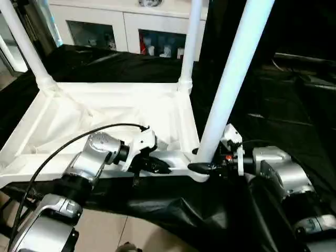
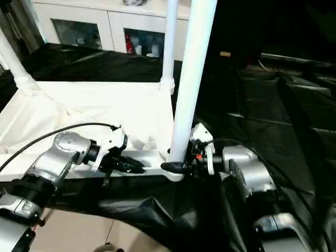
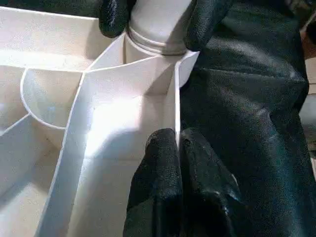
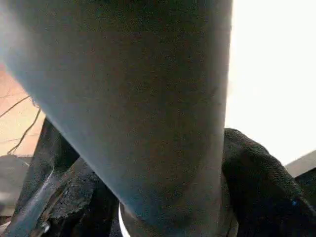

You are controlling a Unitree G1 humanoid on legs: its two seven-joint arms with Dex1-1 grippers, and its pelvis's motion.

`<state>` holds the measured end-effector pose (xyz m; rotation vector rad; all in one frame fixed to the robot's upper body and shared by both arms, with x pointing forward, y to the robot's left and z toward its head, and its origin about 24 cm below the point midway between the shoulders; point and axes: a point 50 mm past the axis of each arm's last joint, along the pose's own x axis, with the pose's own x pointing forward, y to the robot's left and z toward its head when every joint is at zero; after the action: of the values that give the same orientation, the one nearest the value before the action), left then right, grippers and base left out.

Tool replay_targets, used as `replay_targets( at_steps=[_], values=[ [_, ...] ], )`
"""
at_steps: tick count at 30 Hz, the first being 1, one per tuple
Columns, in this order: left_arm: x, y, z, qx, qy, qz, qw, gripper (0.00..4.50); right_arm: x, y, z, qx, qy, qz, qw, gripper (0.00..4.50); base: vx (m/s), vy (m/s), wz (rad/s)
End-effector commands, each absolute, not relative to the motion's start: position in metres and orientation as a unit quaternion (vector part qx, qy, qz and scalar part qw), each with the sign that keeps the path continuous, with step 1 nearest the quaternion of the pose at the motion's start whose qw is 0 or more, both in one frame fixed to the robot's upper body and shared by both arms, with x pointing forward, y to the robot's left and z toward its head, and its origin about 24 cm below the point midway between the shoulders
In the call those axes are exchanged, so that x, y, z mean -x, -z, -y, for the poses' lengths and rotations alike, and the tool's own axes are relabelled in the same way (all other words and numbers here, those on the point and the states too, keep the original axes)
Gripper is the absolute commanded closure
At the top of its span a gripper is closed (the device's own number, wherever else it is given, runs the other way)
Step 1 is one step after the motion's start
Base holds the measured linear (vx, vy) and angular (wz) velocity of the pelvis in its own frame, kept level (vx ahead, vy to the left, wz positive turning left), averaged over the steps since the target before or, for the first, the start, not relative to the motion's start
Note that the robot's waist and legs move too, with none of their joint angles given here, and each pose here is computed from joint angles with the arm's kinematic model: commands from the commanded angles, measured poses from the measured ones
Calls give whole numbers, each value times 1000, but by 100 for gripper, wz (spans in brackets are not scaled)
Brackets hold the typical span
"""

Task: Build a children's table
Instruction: Rotate leg to tighten

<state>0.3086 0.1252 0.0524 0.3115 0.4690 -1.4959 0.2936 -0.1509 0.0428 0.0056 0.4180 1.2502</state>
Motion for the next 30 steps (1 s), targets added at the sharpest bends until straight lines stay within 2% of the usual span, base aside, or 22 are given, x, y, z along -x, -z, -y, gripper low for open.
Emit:
replay_targets(
  at_steps=[1, 2, 3, 4, 5, 6, 8, 9, 11, 12, 13, 14, 16, 17, 20, 23, 26, 28, 29, 30],
  values=[
    [-318, -64, -105, -134, 654, -172, 725, 450, -292, -34, 136, -23, -565, -203, 800, 185, 0, 0, 0],
    [-321, -65, -100, -130, 641, -168, 737, 450, -296, -31, 132, -18, -534, -199, 822, 187, 0, 0, 0],
    [-321, -65, -100, -130, 641, -168, 737, 450, -296, -31, 132, -18, -534, -199, 822, 187, 0, 0, 0],
    [-327, -66, -93, -129, 621, -164, 755, 450, -303, -27, 127, -26, -485, -199, 851, 189, 0, 0, 0],
    [-327, -66, -93, -129, 621, -164, 755, 450, -303, -27, 127, -26, -485, -199, 851, 191, 0, 0, 0],
    [-330, -67, -86, -126, 607, -163, 768, 450, -309, -23, 122, -37, -445, -197, 873, 193, 0, 0, 0],
    [-335, -68, -79, -124, 587, -161, 783, 450, -315, -20, 114, -49, -404, -199, 891, 201, 0, 0, 0],
    [-339, -69, -69, -119, 569, -157, 799, 450, -319, -17, 104, -58, -366, -201, 907, 201, 0, 0, 0],
    [-341, -70, -65, -117, 562, -155, 804, 450, -321, -16, 100, -61, -353, -201, 912, 207, 0, 0, 0],
    [-344, -72, -51, -113, 546, -145, 817, 450, -327, -16, 83, -69, -315, -195, 926, 207, 0, 0, 0],
    [-344, -72, -51, -113, 546, -145, 817, 450, -327, -16, 83, -69, -315, -195, 926, 207, 0, 0, 0],
    [-341, -73, -43, -114, 560, -137, 809, 450, -328, -19, 72, -58, -320, -180, 928, 207, 0, 0, 0],
    [-339, -73, -41, -117, 570, -135, 802, 450, -328, -20, 69, -47, -328, -174, 927, 207, 0, 0, 0],
    [-338, -72, -41, -118, 578, -135, 796, 450, -328, -21, 68, -49, -339, -168, 924, 172, 0, 0, 0],
    [-335, -68, -47, -124, 589, -145, 785, 450, -328, -26, 72, -69, -360, -156, 917, 138, 0, 0, 0],
    [-335, -66, -54, -126, 590, -149, 783, 450, -327, -29, 86, -34, -389, -148, 909, 102, 0, 0, 0],
    [-335, -66, -62, -129, 595, -150, 779, 450, -323, -34, 107, -20, -427, -144, 893, 102, 0, 0, 0],
    [-335, -66, -64, -129, 596, -152, 778, 450, -322, -36, 112, -17, -433, -142, 890, 102, 0, 0, 0],
    [-335, -66, -69, -131, 597, -154, 777, 450, -320, -39, 126, -7, -443, -142, 885, 102, 0, 0, 0],
    [-336, -66, -70, -132, 597, -155, 776, 450, -320, -40, 130, -4, -446, -143, 884, 102, 0, 0, 0]
  ],
)
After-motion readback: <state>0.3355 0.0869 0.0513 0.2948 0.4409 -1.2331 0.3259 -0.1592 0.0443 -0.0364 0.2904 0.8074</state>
